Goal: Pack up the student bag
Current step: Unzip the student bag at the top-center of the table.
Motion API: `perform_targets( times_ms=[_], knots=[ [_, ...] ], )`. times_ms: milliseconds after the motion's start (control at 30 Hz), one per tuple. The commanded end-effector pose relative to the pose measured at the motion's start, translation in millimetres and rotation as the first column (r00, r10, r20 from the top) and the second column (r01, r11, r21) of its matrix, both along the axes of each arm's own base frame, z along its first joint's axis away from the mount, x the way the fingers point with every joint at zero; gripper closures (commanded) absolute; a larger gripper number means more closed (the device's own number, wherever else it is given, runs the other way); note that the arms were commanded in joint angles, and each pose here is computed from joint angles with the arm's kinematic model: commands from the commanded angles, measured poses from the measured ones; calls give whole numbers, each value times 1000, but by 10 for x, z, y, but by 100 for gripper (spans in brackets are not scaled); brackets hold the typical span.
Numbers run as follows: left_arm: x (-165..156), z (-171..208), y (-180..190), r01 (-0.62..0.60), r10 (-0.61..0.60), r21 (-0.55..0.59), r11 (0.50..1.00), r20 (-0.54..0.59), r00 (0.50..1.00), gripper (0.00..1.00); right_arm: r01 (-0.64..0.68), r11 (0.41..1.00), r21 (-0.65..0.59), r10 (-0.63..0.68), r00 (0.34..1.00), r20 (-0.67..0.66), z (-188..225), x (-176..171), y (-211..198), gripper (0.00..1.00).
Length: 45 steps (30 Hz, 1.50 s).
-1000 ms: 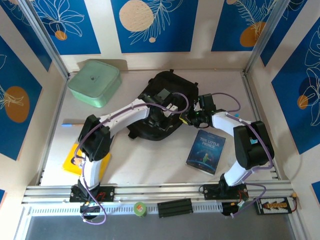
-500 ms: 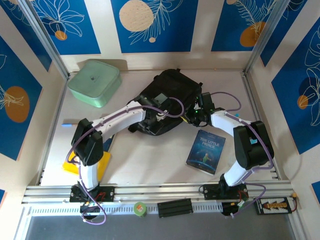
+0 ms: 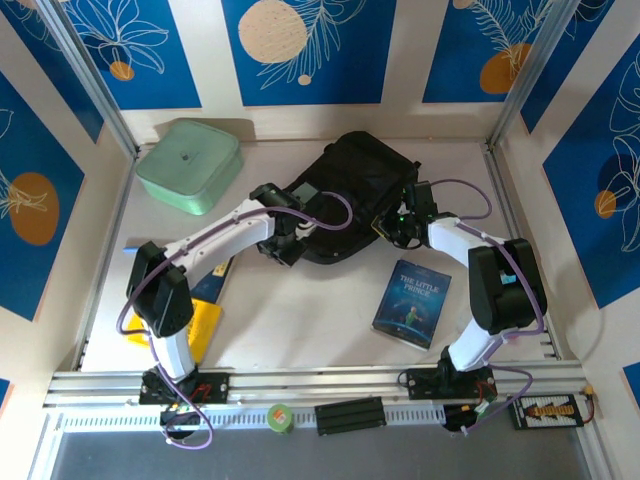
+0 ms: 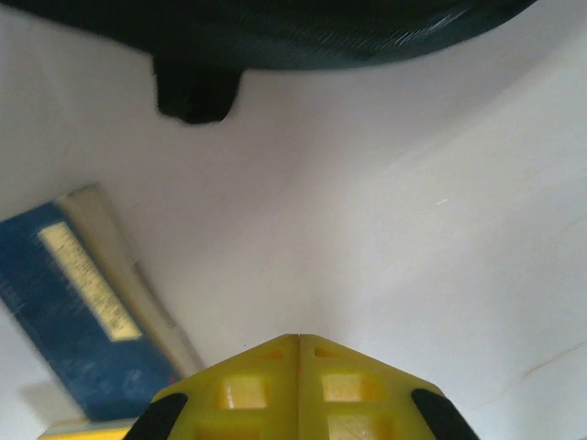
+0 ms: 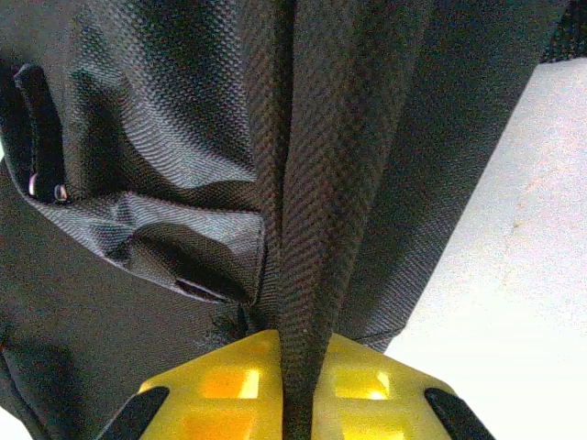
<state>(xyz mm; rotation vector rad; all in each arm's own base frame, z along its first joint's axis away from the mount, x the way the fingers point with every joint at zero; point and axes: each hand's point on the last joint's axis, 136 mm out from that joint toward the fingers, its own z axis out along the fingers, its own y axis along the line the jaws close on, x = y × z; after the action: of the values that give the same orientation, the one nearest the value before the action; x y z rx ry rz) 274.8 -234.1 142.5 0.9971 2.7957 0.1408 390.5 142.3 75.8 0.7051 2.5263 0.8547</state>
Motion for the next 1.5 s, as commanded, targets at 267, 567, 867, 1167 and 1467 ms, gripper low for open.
perform_targets(
  times_ms=[267,567,867,1167,1467],
  knots=[
    [478,151,-827,-135,169,-396,908,52,984,48,-55,998,37,54,997,50,155,-37,61,84],
    [573,-175,-990,-214,196,-402,890,-85,977,47,-64,997,45,62,997,42,123,-65,79,85],
    [366,-298,-1066,-153,85,-392,907,-186,979,61,-56,997,52,55,998,26,69,-79,76,85],
    [48,-413,-957,-108,22,-337,935,-248,968,68,-49,997,56,48,999,13,27,-72,81,85],
    [136,-286,-861,-87,45,-316,945,-140,989,63,-46,997,58,46,999,10,36,-64,82,85]
  ],
)
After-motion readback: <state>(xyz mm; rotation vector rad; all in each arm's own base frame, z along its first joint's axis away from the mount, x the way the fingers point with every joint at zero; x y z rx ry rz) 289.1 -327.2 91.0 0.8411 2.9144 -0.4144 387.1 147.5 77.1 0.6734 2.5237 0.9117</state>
